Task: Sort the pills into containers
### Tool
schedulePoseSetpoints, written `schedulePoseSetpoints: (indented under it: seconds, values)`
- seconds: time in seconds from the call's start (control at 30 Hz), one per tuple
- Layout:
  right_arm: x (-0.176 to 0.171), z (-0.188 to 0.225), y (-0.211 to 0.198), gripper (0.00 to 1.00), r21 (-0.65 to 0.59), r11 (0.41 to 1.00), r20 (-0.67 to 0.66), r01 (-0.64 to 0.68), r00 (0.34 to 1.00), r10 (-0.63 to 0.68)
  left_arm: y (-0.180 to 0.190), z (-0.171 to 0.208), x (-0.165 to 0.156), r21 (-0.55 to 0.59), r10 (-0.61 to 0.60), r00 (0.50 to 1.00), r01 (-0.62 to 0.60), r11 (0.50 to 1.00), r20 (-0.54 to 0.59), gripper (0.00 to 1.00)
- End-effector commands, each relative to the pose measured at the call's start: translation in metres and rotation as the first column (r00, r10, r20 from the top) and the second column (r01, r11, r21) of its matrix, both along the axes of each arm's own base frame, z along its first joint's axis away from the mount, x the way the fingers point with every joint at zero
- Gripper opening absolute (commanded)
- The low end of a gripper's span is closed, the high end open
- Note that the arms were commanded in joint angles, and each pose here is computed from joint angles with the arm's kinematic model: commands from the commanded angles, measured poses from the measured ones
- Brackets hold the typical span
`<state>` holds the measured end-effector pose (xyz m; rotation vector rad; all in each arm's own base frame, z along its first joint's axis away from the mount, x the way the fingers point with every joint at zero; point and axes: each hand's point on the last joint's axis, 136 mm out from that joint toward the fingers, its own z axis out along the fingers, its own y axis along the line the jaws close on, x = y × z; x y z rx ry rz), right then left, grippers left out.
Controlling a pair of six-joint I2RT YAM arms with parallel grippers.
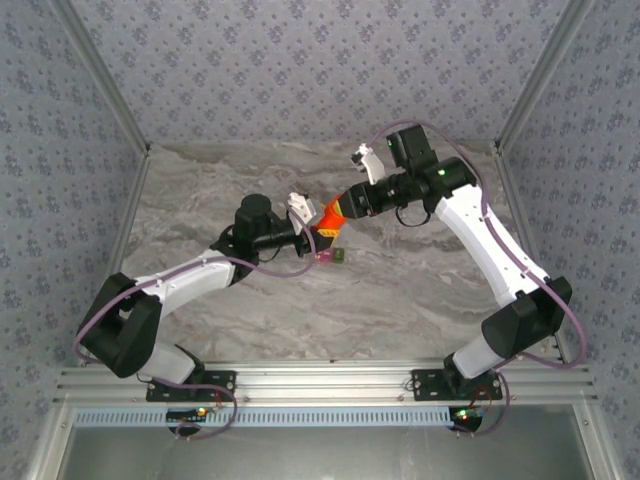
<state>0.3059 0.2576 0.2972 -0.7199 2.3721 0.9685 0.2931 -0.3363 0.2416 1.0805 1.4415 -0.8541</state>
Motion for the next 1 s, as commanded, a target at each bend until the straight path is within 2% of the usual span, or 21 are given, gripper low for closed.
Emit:
schedulePoseSetpoints:
  seconds: [0.0, 0.07, 0.1, 0.17, 0.27, 0.33, 0.5, 0.67, 0.8, 0.87, 0.97]
  values:
    - [0.003, -0.004, 0.008, 0.35, 0.0, 0.997, -0.072, 0.078, 0.994, -0.078, -0.003, 0.037, -0.002, -0.068, -0.012, 0.996, 0.018, 0.998, 0.089, 0.0]
    - [0.002, -0.018, 0.014, 0.34, -0.036, 0.98, -0.138, 0.195, 0.97, -0.198, -0.002, 0.039, 0.0, -0.068, 0.006, 0.995, 0.0, 0.998, 0.101, 0.0]
    - [0.001, -0.028, 0.017, 0.3, -0.058, 0.967, -0.171, 0.247, 0.952, -0.253, -0.002, 0.04, 0.002, -0.07, 0.014, 0.994, -0.006, 0.998, 0.107, 0.0]
    - [-0.003, -0.043, 0.021, 0.31, -0.069, 0.94, -0.229, 0.334, 0.912, -0.341, -0.002, 0.041, 0.003, -0.072, 0.016, 0.993, -0.008, 0.997, 0.113, 0.0]
    - [0.004, -0.042, 0.038, 0.32, 0.071, 0.871, -0.38, 0.486, 0.821, -0.427, -0.003, 0.041, 0.004, -0.068, 0.015, 0.994, -0.008, 0.998, 0.112, 0.0]
    - [0.012, -0.033, 0.042, 0.34, 0.123, 0.845, -0.395, 0.52, 0.807, -0.439, -0.003, 0.039, 0.004, -0.065, 0.015, 0.994, -0.009, 0.998, 0.107, 0.0]
    - [0.007, -0.007, 0.035, 0.67, 0.147, 0.863, -0.374, 0.483, 0.835, -0.404, -0.002, 0.035, 0.004, -0.061, 0.02, 0.995, -0.013, 0.998, 0.101, 0.0]
    - [-0.003, 0.017, -0.004, 0.83, 0.18, 0.871, -0.31, 0.458, 0.867, -0.392, -0.003, 0.036, 0.003, -0.063, 0.016, 0.995, -0.009, 0.998, 0.102, 0.0]
    - [-0.006, 0.034, -0.031, 0.85, 0.214, 0.888, -0.211, 0.406, 0.907, -0.364, -0.002, 0.037, 0.002, -0.063, 0.009, 0.995, -0.003, 0.998, 0.103, 0.0]
    - [-0.004, 0.04, -0.033, 0.82, 0.212, 0.923, -0.122, 0.321, 0.946, -0.301, -0.003, 0.039, 0.001, -0.064, 0.003, 0.995, 0.004, 0.998, 0.103, 0.0]
    - [-0.003, 0.036, -0.031, 0.8, 0.136, 0.975, 0.023, 0.176, 0.983, -0.181, -0.003, 0.039, 0.0, -0.062, -0.004, 0.995, 0.011, 0.998, 0.097, 0.0]
